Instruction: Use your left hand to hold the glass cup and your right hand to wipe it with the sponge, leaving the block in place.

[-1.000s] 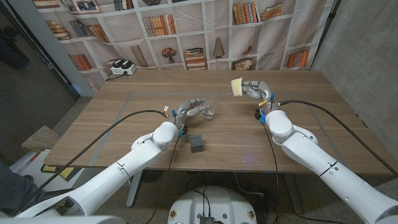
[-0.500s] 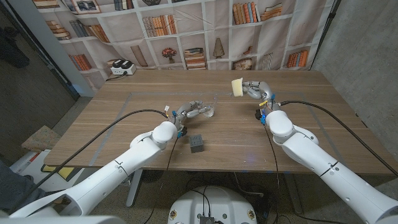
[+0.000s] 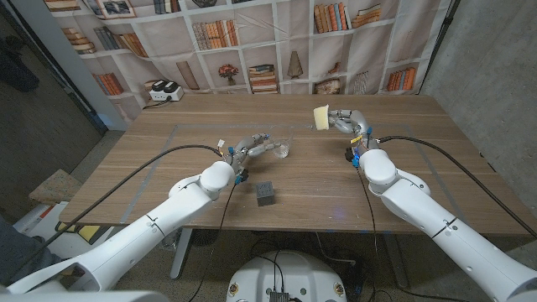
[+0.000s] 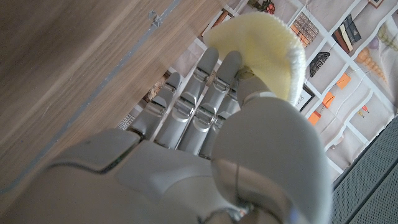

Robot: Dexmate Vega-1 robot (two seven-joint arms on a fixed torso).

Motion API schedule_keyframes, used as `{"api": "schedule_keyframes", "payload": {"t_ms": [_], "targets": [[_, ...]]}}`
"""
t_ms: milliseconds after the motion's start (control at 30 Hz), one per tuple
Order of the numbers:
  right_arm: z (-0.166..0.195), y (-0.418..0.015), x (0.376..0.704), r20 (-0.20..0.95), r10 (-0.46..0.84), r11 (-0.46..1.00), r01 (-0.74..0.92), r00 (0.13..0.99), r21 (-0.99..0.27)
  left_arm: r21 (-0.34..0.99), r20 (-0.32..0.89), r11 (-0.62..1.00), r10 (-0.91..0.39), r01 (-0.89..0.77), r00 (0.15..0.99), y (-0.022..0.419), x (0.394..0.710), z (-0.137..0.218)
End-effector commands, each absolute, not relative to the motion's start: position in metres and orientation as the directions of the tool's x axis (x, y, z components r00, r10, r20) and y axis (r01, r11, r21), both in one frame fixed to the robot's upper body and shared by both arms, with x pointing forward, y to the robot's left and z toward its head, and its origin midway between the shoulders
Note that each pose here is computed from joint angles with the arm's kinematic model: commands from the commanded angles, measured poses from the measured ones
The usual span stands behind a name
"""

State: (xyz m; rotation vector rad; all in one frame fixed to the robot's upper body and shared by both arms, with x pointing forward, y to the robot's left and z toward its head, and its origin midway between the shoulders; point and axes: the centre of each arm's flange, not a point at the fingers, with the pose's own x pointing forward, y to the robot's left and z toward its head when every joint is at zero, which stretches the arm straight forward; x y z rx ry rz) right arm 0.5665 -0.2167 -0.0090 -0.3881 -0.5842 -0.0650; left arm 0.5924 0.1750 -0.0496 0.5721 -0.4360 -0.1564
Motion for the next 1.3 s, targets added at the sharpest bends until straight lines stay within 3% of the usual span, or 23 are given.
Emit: {"api": "schedule_keyframes", "payload": {"t_ms": [33,600,900,1300], "targets": [[-0.01,-0.214,0.567,0.548,0.047,0.928,0.167,0.835,-0.333,0.536,0.459,0.843,-0.236,-0.055,0.856,0.192,0.572,-0.03],[-0.01,-0.212,0.557,0.566,0.031,0.926,0.189,0.824,-0.326,0.403,0.626,0.912,-0.216,-0.074,0.749,0.217,0.557,-0.004],[-0.01,-0.214,0.554,0.562,0.037,0.926,0.182,0.826,-0.329,0.328,0.645,0.944,-0.249,0.033,0.722,0.219,0.561,0.009],[-0.007,-0.222,0.557,0.569,0.045,0.927,0.178,0.821,-0.331,0.318,0.65,0.947,-0.248,0.039,0.718,0.216,0.558,0.014]]}}
